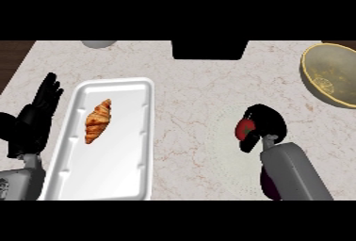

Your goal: Pick the tomato from the placemat and place it in the bowl

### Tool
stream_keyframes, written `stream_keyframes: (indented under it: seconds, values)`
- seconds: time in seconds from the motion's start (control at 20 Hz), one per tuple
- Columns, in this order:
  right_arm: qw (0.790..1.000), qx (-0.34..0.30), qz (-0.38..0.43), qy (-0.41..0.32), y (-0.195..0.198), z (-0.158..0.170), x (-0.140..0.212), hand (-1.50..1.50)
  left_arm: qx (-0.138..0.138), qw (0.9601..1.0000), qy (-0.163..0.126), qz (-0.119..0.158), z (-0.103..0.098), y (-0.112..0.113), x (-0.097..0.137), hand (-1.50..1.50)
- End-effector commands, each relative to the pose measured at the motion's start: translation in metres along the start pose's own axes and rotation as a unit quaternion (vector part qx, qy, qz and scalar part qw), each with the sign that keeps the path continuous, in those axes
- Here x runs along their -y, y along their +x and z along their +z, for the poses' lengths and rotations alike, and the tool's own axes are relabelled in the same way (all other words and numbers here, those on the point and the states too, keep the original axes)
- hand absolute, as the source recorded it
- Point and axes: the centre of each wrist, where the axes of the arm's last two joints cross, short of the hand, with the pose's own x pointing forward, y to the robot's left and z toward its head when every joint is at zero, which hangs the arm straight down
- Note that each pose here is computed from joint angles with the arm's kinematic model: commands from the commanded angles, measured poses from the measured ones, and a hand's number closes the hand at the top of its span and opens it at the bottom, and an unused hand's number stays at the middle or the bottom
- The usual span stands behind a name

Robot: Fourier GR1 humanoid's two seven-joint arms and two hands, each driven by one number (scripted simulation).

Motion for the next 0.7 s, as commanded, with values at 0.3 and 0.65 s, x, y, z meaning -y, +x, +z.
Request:
stream_keyframes:
  seconds: [0.3, 0.65]
  values:
    - [0.992, 0.063, 0.05, -0.093, 0.028, -0.054, 0.069, 1.5, 0.007, 1.0, 0.0, -0.005, -0.008, 0.006, 0.005, 0.0]
    - [0.951, 0.06, 0.017, -0.304, 0.054, -0.004, 0.161, 1.5, -0.005, 0.9999, 0.01, -0.001, 0.005, -0.007, 0.007, 0.0]
